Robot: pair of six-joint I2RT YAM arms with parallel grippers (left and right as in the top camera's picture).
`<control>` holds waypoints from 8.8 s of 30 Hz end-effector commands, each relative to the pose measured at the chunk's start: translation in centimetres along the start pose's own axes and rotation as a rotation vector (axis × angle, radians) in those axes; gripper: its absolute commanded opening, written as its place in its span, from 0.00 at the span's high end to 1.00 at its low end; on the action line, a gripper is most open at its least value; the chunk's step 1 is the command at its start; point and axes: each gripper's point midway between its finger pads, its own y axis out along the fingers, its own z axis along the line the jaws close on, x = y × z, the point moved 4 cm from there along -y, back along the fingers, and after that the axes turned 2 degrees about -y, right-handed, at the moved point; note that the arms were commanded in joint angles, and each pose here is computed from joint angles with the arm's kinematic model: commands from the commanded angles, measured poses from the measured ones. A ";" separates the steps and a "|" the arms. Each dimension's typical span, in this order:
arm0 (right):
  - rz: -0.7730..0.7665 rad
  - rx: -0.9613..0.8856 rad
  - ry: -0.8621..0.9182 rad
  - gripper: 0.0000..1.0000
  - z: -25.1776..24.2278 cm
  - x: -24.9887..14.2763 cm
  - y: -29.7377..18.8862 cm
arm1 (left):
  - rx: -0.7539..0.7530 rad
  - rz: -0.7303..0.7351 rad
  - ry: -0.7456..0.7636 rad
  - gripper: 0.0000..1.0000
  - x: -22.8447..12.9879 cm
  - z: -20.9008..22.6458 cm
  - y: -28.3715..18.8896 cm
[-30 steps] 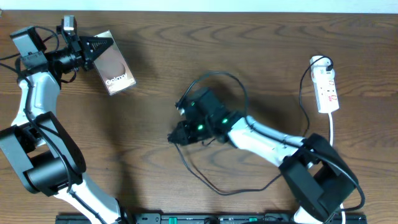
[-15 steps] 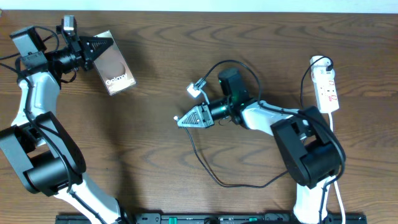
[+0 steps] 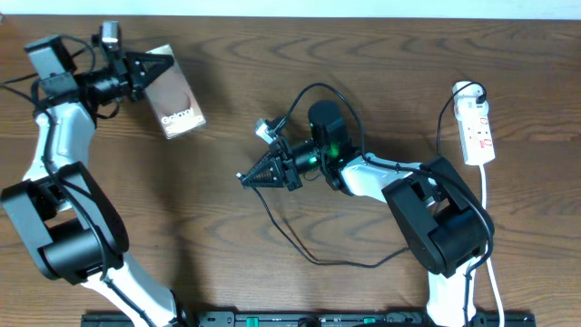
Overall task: Plug charger to phone and switch on socket
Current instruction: 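Close the right gripper on the cable's USB-C plug and lift it, then carry the cable plug left toward the phone's bottom port, then push the USB-C plug into the phone's bottom port with the right gripper, then open the right gripper and pull it back from the plugged phone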
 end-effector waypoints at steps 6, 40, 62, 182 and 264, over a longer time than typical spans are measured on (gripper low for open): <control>-0.170 -0.137 0.171 0.99 -1.3 3.3 0.0 | -0.025 0.085 0.053 0.93 -1.7 -1.7 3.7; -0.357 -0.030 0.041 0.99 -0.9 9.0 1.1 | -0.024 0.020 0.104 0.93 0.7 -4.1 5.3; -0.456 -0.037 0.231 0.99 -1.6 10.0 1.1 | -0.002 -0.036 0.055 0.93 1.6 -4.0 5.2; -0.456 -0.067 0.209 0.99 -2.2 9.9 0.7 | -0.086 0.103 0.141 0.92 -0.2 -5.6 5.9; -0.361 -0.492 0.492 0.01 -8.1 9.0 -6.5 | -0.045 -0.036 0.131 0.93 2.4 -4.3 -2.2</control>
